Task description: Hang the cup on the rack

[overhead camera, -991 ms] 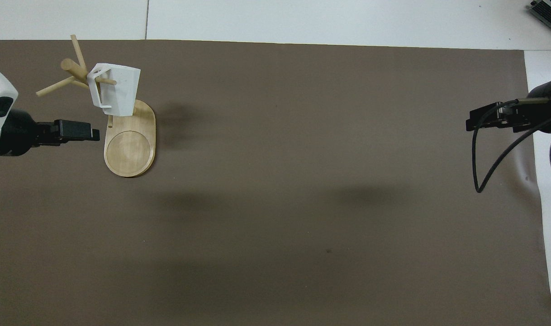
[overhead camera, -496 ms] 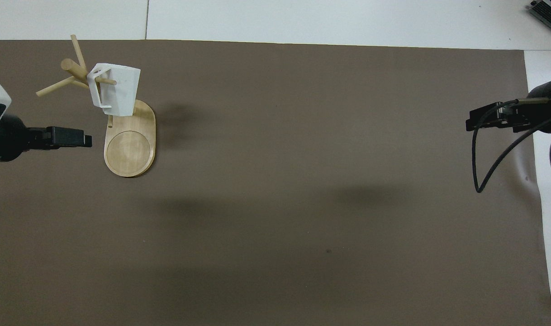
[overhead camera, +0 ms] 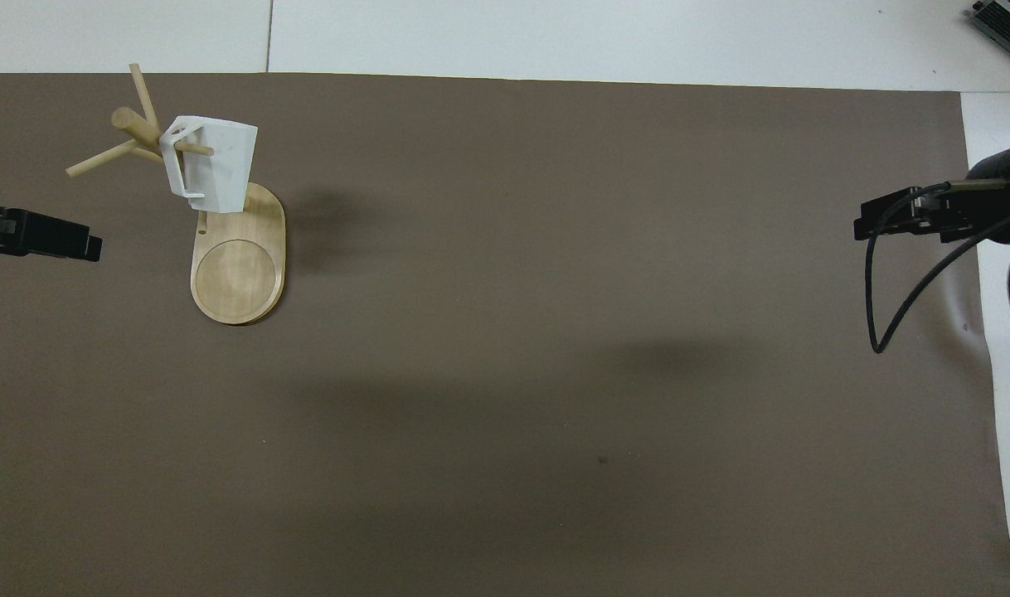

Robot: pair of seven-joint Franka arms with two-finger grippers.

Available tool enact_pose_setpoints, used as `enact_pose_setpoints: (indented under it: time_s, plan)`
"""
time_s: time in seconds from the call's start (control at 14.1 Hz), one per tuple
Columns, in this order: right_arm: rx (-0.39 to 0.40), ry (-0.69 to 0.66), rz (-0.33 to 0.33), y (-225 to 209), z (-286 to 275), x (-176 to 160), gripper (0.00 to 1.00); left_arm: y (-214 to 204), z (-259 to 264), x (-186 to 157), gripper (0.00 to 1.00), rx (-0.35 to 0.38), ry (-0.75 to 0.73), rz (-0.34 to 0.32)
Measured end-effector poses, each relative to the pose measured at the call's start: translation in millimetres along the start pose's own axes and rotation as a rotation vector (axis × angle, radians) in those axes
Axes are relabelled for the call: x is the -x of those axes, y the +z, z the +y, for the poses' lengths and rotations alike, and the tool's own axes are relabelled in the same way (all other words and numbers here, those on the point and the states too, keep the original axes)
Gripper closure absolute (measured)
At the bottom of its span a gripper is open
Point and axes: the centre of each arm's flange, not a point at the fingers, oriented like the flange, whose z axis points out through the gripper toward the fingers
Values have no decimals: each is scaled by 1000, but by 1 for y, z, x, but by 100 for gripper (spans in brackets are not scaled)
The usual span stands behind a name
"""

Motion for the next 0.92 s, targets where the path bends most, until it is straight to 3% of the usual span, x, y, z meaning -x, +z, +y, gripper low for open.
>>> enact_pose_setpoints:
  time_s: [0.92]
  plan:
    - [0, 0, 0, 0, 0, 0, 0, -9, 8, 3, 0, 2, 18, -14]
